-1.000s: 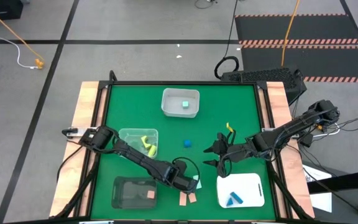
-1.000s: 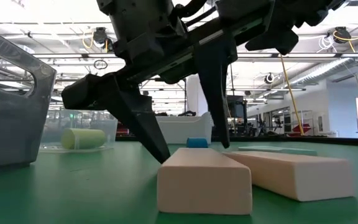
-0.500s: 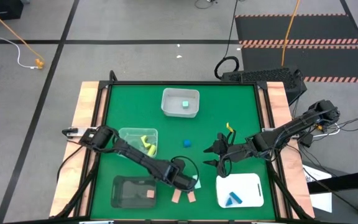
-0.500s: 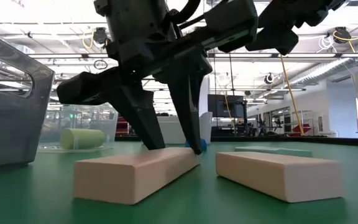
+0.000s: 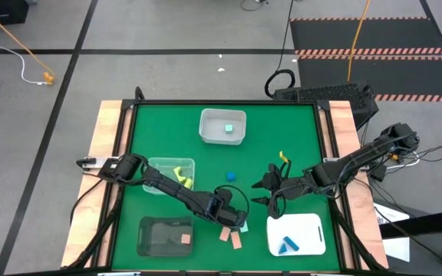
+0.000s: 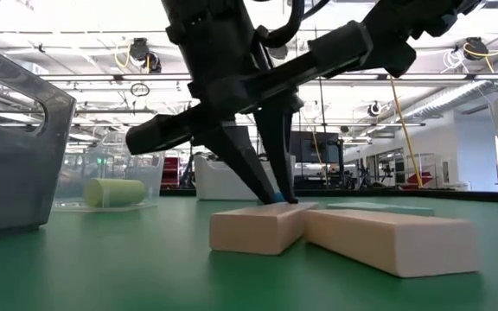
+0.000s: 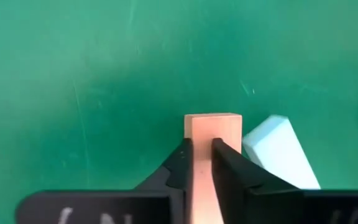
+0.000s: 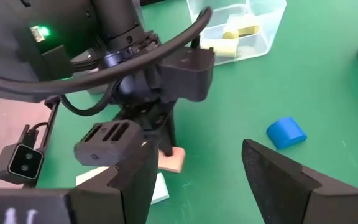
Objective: Sort & place blocks by color
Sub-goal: Put the left light brown block into the black bin
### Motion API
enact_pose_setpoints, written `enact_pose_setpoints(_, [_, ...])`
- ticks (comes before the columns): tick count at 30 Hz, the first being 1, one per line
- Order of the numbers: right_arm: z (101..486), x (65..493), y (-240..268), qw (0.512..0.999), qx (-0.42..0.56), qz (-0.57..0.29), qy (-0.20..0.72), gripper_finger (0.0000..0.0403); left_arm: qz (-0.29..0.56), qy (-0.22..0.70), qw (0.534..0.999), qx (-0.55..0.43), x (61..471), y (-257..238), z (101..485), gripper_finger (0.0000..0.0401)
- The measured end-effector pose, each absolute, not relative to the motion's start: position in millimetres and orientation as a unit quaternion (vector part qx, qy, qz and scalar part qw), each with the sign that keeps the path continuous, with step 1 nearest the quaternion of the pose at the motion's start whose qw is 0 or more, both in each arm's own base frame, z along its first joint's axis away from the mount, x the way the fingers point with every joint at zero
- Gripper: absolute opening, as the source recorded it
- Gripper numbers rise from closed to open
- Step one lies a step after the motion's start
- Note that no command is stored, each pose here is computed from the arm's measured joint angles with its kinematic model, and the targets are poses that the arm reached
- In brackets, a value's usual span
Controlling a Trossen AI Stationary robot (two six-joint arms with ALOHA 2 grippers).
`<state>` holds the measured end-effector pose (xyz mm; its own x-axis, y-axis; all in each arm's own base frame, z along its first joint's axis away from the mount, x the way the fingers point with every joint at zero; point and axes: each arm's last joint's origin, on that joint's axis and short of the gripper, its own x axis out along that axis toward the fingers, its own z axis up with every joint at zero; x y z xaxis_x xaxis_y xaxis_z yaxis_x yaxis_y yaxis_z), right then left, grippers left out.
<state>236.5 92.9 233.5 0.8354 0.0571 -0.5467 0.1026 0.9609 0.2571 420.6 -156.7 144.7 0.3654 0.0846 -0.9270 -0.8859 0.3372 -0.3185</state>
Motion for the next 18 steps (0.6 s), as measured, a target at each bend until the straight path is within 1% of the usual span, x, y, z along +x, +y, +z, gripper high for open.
enact_pose_setpoints(3, [233.5,236.5,92.8,0.947,0.145,-0.014,0.287,0.0222,0.347,0.442,0.699,-0.442,421.3,-151.4,148.2,0.001])
enact_pose_setpoints(4, [233.3,236.4,92.8,0.947,0.145,-0.014,0.288,0.0222,0.342,0.443,0.703,-0.439,422.0,-151.2,148.6,0.0004])
enact_pose_setpoints(6, [232.9,236.1,92.7,0.946,0.144,-0.015,0.29,0.0222,0.333,0.443,0.708,-0.438,422.2,-151.9,151.4,0.0005])
enact_pose_setpoints(11, [232.7,236.0,92.6,0.945,0.149,-0.017,0.291,0.0222,0.284,0.449,0.726,-0.436,425.9,-157.0,156.3,0.0047])
enact_pose_setpoints(14, [232.8,236.1,92.5,0.944,0.152,-0.018,0.291,0.0222,0.264,0.443,0.741,-0.431,428.4,-157.1,161.4,0.0083])
enact_pose_setpoints(18, [233.9,236.8,92.8,0.946,0.156,-0.017,0.284,0.0222,0.262,0.443,0.745,-0.424,429.2,-155.2,161.6,0.0138])
